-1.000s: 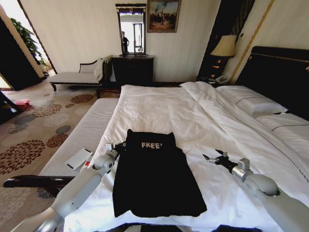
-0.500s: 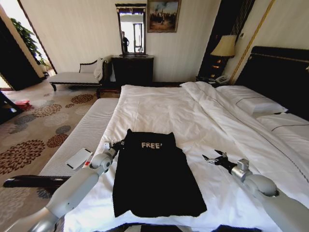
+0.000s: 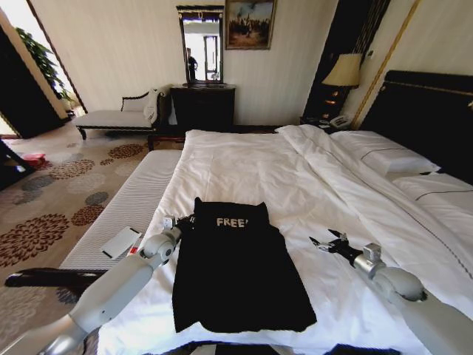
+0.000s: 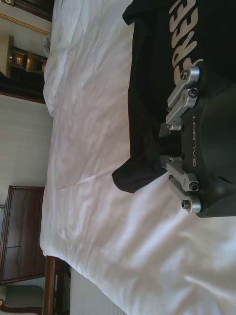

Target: Fold the clothes on the bed.

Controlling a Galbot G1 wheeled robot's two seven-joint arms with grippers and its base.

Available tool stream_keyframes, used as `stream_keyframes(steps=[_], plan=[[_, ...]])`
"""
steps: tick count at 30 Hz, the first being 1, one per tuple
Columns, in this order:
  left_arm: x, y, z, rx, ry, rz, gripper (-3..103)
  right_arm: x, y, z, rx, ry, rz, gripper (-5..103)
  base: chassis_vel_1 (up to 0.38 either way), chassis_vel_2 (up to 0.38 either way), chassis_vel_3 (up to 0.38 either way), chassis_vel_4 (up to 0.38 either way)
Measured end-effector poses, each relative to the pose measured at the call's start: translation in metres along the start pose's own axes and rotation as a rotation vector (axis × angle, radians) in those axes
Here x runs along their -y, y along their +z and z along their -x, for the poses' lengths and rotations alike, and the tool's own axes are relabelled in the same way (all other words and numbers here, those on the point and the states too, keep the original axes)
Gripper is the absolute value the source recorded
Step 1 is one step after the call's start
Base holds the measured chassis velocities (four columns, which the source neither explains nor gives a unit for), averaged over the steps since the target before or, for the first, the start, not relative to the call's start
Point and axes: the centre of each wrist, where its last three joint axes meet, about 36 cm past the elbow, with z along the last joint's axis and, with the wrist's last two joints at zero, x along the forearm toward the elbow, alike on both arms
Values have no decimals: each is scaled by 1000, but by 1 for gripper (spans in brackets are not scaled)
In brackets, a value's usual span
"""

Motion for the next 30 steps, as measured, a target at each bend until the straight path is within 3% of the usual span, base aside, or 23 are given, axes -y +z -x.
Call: stream_keyframes(steps=[2,7,9,11,12,16,20,27,30], plan=[[1,0,-4,-5,-3,12,33,0,-1,0,2,-1,-2,100,0,0,0,0],[3,6,-7,-15,-5,28,44,-1,-2,1,6,-3,-3,100,0,0,0,0],[8,11,-11,-24,2,38,56,0,-3,1,9,-3,-1,100,0,0,0,0],[10,12,-12,-25,6,39,56,0,-4,1,11,-3,0,100,0,0,0,0],[15,14,-15,-25,15,44,66,1,-6,2,19,0,7,100,0,0,0,0],[18,13,-21,-13,20,56,77,2,-14,6,47,8,31,100,0,0,0,0],[5,2,-29,30,-17,37,93,3,-31,14,89,-14,88,100,0,0,0,0],[-12,-18,-26,66,-50,-12,100,14,-54,22,116,-60,163,100,0,0,0,0],[-21,-20,-13,60,-60,-67,100,20,-67,28,120,-98,192,100,0,0,0,0]])
